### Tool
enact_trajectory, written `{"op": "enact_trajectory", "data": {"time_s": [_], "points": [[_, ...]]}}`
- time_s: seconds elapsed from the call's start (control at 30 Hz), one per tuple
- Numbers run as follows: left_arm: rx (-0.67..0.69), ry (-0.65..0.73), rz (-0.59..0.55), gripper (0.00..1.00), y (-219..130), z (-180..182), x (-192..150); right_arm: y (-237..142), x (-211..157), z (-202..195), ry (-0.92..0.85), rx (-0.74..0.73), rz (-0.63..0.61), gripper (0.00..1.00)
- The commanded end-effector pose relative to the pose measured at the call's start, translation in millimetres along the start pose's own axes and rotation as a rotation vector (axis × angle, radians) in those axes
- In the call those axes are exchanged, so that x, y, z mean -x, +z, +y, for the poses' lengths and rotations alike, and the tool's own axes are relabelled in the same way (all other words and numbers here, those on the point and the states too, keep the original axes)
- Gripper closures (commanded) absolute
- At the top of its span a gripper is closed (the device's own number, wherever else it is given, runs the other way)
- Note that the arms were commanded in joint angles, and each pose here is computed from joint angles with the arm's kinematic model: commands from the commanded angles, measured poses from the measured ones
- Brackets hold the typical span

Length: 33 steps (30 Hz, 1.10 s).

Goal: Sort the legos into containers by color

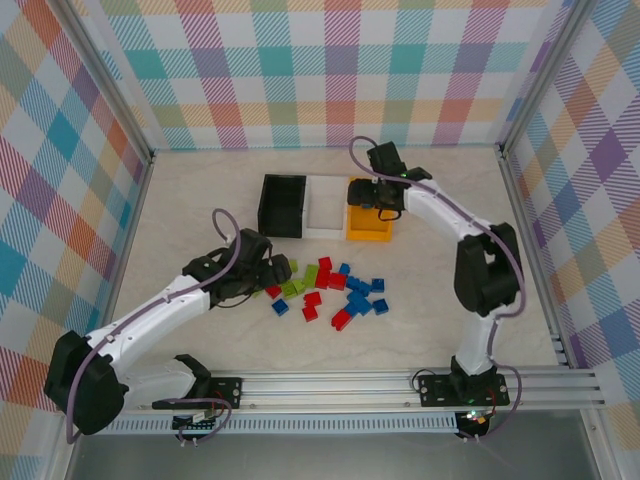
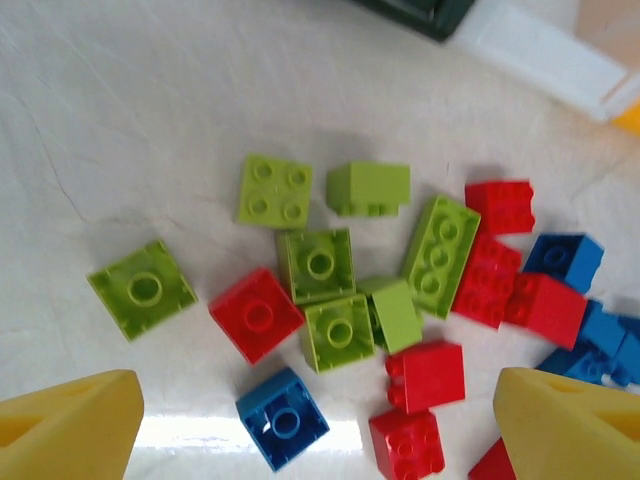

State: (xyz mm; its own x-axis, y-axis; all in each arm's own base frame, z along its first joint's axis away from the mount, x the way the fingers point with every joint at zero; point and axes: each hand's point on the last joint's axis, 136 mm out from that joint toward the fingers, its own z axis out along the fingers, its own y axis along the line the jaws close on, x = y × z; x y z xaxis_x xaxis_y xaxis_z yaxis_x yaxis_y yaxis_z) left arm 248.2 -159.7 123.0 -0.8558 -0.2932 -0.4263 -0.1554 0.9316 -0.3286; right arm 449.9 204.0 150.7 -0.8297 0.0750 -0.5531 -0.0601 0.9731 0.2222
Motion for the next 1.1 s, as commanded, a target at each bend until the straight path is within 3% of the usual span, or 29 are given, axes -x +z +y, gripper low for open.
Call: {"op": "enact_trajectory", "data": {"time_s": [0.0,0.23,0.47,0.6,1.07], "points": [[0.089,0.04,0.083,0.12,7,13,-31,-21,-11,12,-0.009,0.064,-0.035,0.16],[0.193,0.159,0.179,0.11,16,25,-73,-23,-45,1,0.019,0.081,-0.01,0.15],[0.216,0.2,0.254,0.19,33,31,-94,-24,-50,-2,0.021,0.078,-0.015,0.15],[0.254,0.246,0.263,0.26,44,35,-94,-27,-49,-2,0.023,0.078,-0.022,0.16],[0.321,0.372,0.189,0.31,72,17,-67,-37,-47,-8,0.014,0.059,-0.047,0.16]]}}
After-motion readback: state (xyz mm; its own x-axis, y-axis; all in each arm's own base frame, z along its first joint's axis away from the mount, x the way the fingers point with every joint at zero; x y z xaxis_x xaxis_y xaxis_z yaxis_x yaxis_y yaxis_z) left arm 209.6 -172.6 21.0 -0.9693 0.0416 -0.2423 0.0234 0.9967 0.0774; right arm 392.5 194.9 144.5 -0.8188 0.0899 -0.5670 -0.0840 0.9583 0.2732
